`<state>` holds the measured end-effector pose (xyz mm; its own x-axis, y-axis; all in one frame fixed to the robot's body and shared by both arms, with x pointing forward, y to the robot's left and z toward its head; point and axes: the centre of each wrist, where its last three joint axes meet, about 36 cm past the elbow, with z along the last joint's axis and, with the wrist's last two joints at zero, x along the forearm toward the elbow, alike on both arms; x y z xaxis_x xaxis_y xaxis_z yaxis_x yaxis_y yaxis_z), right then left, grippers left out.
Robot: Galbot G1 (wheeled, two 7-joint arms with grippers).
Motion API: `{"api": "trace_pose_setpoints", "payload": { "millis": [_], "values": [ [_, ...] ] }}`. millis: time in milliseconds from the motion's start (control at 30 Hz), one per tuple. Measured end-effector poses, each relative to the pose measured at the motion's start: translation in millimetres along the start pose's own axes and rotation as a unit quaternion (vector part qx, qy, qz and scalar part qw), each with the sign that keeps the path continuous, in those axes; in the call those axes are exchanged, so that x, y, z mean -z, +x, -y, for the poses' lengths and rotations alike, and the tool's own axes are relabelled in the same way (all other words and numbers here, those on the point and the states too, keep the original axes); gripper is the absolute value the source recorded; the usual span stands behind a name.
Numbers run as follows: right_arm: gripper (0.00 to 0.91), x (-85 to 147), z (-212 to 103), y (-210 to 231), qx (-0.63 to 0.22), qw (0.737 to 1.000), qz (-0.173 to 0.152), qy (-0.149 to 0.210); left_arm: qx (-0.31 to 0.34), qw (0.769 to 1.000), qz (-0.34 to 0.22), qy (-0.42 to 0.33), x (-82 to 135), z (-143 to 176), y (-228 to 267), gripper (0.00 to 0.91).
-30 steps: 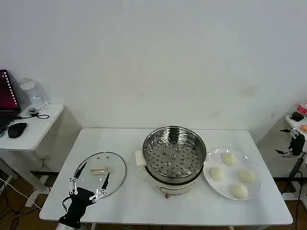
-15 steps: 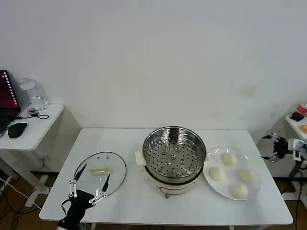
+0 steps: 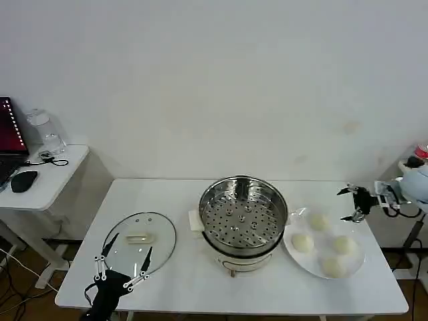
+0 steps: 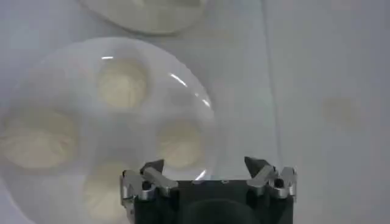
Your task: Take steamed baozi put them in steamer then cover it.
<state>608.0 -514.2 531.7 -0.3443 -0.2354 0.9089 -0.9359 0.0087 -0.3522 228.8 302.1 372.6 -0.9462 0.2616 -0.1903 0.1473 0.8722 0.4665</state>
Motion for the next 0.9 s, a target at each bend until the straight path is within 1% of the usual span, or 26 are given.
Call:
{"api": "trace_pose_setpoints", "payload": {
  "millis": [333, 633, 900],
  "values": [
    [0.907, 9.1, 16.6, -30.5, 0.036, 0.999, -0.017, 0.008, 0.008, 1.000, -0.002, 0.000, -4.0, -4.0, -3.1, 0.907],
    [0.907, 25.6, 26.5, -63.0, 0.067, 0.997, -0.025, 0.018, 0.011, 1.000, 0.004, -0.001, -0.4, -6.4, -9.5, 0.907],
    [0.907, 37.9, 37.6, -79.3, 0.075, 0.996, -0.033, 0.025, 0.011, 1.000, 0.003, -0.005, 0.1, -9.5, -9.8, 0.907]
  ]
}}
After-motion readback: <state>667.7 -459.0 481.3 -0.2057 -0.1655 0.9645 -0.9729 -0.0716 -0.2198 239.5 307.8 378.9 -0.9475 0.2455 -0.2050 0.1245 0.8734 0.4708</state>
